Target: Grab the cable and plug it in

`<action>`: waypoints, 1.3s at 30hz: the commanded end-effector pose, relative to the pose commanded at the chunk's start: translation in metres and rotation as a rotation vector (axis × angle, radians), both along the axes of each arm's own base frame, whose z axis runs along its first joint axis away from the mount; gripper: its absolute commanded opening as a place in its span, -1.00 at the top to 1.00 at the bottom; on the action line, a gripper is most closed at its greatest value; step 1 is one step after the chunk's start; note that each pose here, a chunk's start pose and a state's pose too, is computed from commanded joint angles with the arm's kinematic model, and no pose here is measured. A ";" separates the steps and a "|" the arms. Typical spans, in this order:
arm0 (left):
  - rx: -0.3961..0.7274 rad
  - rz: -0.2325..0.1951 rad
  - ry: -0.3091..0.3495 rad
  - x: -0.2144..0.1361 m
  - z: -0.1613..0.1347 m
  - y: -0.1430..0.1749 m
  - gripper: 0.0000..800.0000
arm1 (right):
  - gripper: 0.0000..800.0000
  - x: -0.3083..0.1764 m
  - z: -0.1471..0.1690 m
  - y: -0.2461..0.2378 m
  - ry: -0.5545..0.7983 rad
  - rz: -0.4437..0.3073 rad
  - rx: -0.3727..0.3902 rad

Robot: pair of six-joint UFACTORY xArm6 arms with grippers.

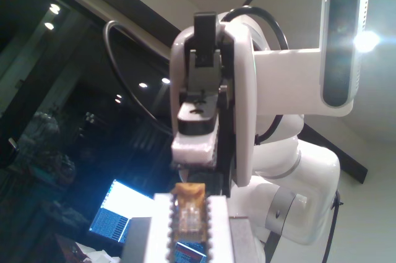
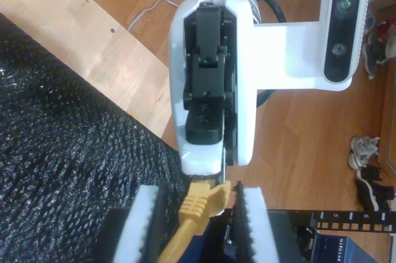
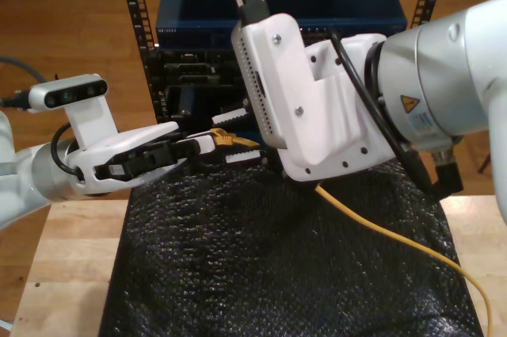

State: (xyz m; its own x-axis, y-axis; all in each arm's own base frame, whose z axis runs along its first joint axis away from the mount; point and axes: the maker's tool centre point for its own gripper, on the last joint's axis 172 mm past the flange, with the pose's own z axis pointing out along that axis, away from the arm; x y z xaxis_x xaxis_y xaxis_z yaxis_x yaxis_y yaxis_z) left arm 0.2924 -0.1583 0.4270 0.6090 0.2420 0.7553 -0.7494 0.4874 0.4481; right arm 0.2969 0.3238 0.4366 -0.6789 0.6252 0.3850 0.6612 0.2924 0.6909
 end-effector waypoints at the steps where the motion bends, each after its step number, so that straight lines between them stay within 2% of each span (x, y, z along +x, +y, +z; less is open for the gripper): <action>1: -0.001 -0.001 0.000 0.000 0.000 0.000 0.91 | 0.37 0.001 0.000 0.000 0.001 -0.003 0.001; 10: -0.001 -0.008 0.010 -0.001 0.001 0.000 0.91 | 0.46 -0.001 0.000 0.001 0.009 -0.002 0.010; 39: -0.002 -0.048 0.068 -0.002 0.000 0.002 0.90 | 0.48 -0.004 0.001 0.004 0.011 0.005 0.016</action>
